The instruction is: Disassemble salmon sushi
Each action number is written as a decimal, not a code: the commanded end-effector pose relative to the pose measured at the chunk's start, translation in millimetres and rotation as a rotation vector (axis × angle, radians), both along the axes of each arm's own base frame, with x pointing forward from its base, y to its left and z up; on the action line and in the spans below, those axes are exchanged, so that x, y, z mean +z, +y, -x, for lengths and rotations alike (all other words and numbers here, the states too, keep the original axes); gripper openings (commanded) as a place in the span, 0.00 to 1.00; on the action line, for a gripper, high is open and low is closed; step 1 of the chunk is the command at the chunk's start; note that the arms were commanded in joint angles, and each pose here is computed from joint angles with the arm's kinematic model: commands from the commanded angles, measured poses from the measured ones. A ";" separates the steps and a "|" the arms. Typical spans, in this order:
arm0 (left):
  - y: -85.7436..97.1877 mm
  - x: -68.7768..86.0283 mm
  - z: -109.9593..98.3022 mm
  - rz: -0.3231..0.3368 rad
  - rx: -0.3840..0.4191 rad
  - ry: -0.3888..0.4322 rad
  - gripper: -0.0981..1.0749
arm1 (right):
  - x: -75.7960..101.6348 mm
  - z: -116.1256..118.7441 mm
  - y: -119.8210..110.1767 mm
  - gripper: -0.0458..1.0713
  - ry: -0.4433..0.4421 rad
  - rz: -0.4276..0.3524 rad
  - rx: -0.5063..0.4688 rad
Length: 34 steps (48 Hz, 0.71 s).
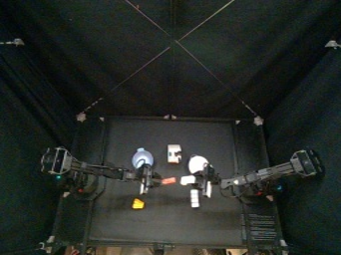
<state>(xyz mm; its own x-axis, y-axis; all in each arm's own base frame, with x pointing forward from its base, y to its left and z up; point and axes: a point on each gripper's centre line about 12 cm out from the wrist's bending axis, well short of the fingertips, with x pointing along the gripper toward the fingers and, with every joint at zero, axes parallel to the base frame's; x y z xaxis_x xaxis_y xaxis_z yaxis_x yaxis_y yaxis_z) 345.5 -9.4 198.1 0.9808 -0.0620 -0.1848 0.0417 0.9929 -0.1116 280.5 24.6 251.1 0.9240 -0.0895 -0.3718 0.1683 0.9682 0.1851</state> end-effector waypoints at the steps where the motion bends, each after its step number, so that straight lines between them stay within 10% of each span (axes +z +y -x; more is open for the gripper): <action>1: -0.3 9.0 -2.7 0.004 0.001 -0.034 0.58 | 7.5 0.3 -0.4 0.52 -0.023 -0.001 -0.002; 34: -0.4 1.5 -5.3 0.003 0.001 -0.012 0.58 | 5.7 0.9 -1.4 0.52 -0.018 -0.001 -0.005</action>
<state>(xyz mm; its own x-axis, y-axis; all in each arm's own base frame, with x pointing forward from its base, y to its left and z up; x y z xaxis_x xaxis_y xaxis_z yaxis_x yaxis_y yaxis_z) 346.7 -9.3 191.7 0.9774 -0.0602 -0.2027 0.0375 0.9927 -0.1143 279.6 23.5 248.7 0.9213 -0.0929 -0.3777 0.1725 0.9679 0.1828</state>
